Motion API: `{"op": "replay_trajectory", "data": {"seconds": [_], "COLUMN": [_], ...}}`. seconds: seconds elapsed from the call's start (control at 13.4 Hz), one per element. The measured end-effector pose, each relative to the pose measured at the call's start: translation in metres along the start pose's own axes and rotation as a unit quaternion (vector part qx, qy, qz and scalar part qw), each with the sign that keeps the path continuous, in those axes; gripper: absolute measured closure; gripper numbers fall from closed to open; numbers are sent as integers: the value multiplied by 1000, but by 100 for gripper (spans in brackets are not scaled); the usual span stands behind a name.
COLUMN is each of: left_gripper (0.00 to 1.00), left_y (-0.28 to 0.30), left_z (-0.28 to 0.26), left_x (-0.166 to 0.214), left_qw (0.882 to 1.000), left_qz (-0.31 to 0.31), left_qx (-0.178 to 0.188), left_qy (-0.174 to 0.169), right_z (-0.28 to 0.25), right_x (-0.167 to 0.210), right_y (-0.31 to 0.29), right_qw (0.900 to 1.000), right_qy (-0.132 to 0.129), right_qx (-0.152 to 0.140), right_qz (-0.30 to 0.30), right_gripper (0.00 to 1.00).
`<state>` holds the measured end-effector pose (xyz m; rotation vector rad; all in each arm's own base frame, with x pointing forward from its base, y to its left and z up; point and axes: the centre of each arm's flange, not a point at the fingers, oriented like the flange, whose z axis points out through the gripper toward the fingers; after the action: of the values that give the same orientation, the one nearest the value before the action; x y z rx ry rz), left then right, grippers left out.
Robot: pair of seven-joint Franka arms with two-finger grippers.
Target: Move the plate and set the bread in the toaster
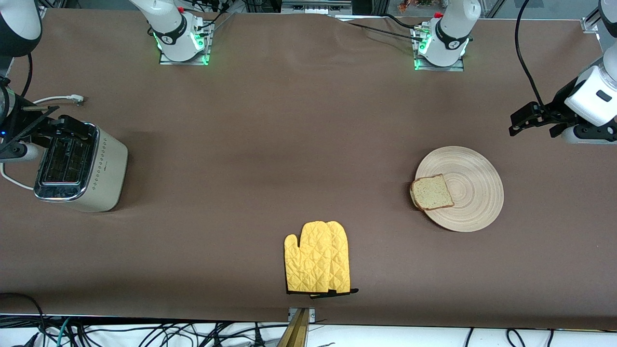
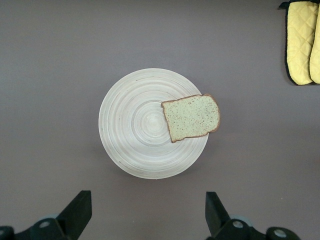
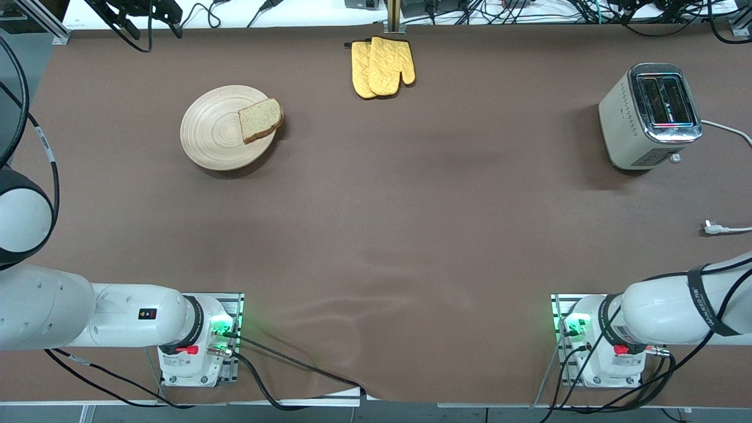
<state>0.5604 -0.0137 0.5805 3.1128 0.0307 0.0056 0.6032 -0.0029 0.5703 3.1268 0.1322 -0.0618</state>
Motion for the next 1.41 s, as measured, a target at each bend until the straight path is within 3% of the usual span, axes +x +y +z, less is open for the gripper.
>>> {"op": "replay_trajectory", "data": {"seconds": [1.41], "left_gripper": [0], "left_y": [0], "left_z": [0], "left_x": [0], "left_qw": [1000], "left_qz": [0], "left_qx": [0], "left_qy": [0], "right_z": [5], "right_x": [2], "right_y": [0], "right_qw": [1000], "right_qy": [-4], "right_qx": [0], "right_qz": [0], "right_gripper": [0]}}
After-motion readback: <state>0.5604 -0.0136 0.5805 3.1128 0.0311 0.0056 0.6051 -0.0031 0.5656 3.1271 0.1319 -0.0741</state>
